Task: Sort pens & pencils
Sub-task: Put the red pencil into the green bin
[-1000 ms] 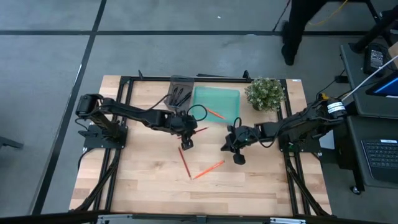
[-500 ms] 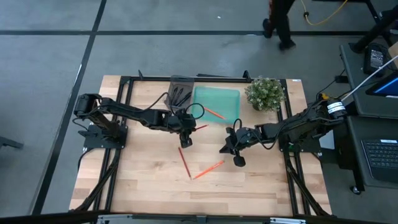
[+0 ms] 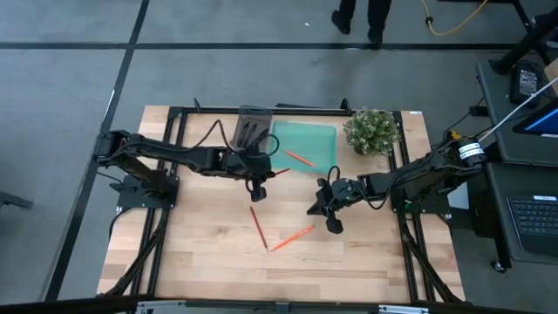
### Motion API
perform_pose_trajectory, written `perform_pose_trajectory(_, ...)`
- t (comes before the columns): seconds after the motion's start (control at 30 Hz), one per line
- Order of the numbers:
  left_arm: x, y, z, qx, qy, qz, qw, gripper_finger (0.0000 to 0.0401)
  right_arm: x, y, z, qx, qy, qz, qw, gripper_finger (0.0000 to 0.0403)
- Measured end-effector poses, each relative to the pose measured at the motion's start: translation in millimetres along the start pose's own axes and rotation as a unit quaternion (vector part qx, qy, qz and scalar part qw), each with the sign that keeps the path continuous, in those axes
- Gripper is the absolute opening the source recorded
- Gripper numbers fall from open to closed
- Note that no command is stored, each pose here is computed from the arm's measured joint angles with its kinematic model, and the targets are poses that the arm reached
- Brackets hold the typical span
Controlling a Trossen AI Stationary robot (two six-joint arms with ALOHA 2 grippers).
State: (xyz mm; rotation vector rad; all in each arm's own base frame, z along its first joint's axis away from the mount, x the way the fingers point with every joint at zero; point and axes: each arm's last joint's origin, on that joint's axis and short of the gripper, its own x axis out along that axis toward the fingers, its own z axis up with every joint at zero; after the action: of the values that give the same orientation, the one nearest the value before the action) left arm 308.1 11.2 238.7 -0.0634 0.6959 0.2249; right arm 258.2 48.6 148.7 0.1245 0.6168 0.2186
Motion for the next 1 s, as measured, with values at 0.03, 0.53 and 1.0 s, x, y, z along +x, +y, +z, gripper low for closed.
perform_pose_trajectory(0.03,-2,0,2,0.001,-0.006,-0.001,1.0,0.0012,0,0,0,-0.001,-0.002,0.0,1.0,0.0023)
perform_pose_trajectory(0.53,-11,1,4,0.029,-0.015,-0.007,0.999,0.0013,-8,-8,34,0.001,-0.198,-0.171,0.965,0.0025)
perform_pose_trajectory(1.0,-10,6,7,0.03,-0.024,-0.013,0.999,0.0014,-7,-11,42,-0.024,-0.251,-0.175,0.952,0.0176)
